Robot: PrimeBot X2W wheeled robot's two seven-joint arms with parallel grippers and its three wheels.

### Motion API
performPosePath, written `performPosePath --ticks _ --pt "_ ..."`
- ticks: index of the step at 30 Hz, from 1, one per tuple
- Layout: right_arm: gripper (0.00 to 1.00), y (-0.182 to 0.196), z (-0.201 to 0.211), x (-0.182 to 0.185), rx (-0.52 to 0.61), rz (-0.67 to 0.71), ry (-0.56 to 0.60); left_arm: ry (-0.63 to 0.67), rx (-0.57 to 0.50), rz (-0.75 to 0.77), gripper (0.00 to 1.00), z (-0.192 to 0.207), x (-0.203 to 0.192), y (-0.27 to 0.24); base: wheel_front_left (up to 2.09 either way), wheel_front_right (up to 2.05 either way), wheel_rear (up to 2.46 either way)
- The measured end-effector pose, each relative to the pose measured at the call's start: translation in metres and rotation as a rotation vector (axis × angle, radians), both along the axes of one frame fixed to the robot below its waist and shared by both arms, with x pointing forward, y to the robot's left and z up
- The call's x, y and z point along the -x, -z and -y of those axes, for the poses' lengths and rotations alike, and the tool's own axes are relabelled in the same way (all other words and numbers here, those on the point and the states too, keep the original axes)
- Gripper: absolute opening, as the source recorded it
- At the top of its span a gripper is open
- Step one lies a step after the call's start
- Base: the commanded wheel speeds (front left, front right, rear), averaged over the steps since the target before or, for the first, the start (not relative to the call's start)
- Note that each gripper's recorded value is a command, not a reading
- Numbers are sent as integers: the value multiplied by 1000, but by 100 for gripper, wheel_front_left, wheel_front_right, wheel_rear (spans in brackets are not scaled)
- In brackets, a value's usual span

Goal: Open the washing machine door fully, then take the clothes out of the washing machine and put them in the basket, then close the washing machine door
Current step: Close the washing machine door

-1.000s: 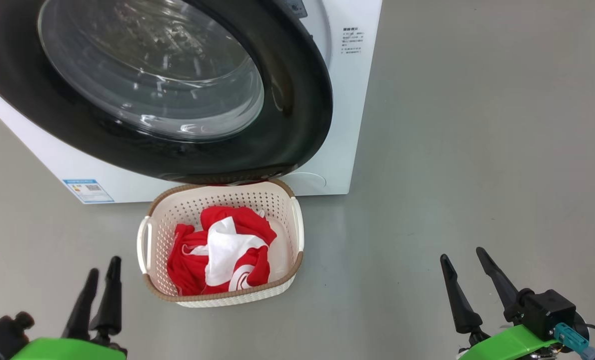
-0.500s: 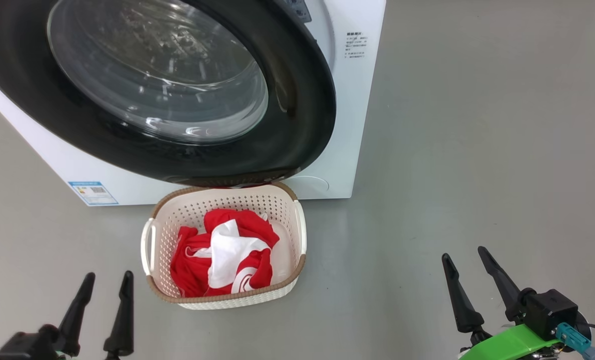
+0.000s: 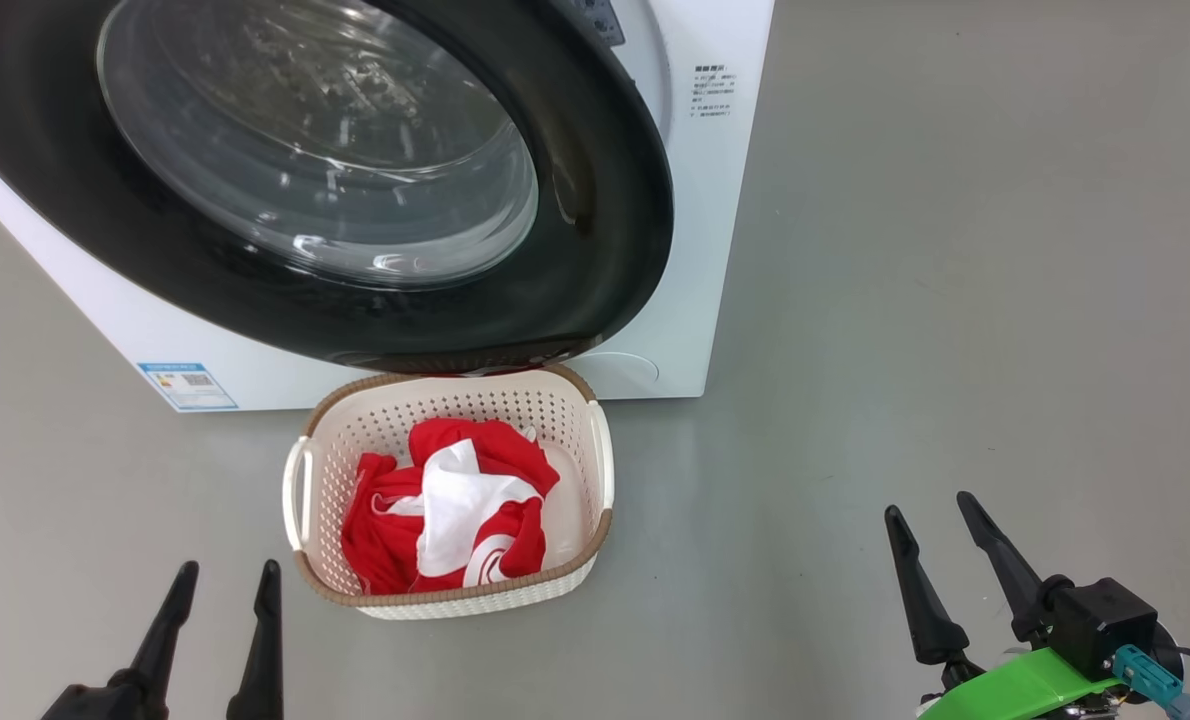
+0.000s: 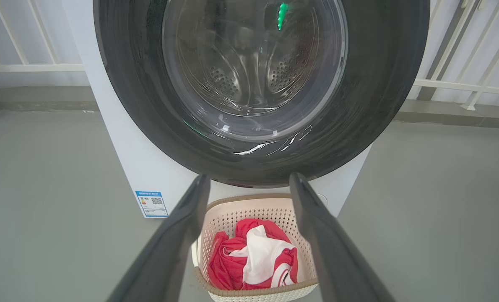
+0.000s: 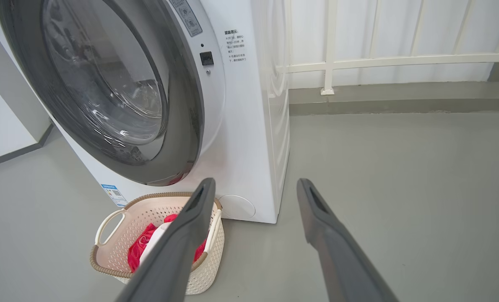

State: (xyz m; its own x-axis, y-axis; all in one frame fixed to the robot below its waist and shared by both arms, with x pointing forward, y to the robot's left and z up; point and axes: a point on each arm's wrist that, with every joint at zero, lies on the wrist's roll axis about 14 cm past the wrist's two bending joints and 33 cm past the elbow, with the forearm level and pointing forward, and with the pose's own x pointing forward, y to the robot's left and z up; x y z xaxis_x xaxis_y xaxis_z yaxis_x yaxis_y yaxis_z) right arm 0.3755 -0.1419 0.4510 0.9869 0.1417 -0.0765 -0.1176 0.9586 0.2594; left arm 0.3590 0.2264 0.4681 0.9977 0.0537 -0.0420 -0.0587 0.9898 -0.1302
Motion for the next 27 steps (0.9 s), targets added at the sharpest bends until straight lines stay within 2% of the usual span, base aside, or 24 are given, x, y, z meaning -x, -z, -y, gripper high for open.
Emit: performPosePath --ticks 16,17,19,20,27 --pt "100 1 -8 -3 -3 -3 -25 -20 6 -3 100 -3 4 1 0 0 0" --pt "68 2 -10 -4 -4 -3 -30 -21 8 -3 100 -3 5 1 0 0 0" --pt "14 2 -15 -5 -8 -3 -43 -27 13 -4 100 -3 6 2 0 0 0" --pt "0 2 -18 -6 -13 -3 -53 -31 17 -5 100 -3 7 2 0 0 0" --pt "0 -17 -44 -29 -23 60 -135 -41 27 -18 100 -2 10 6 0 0 0"
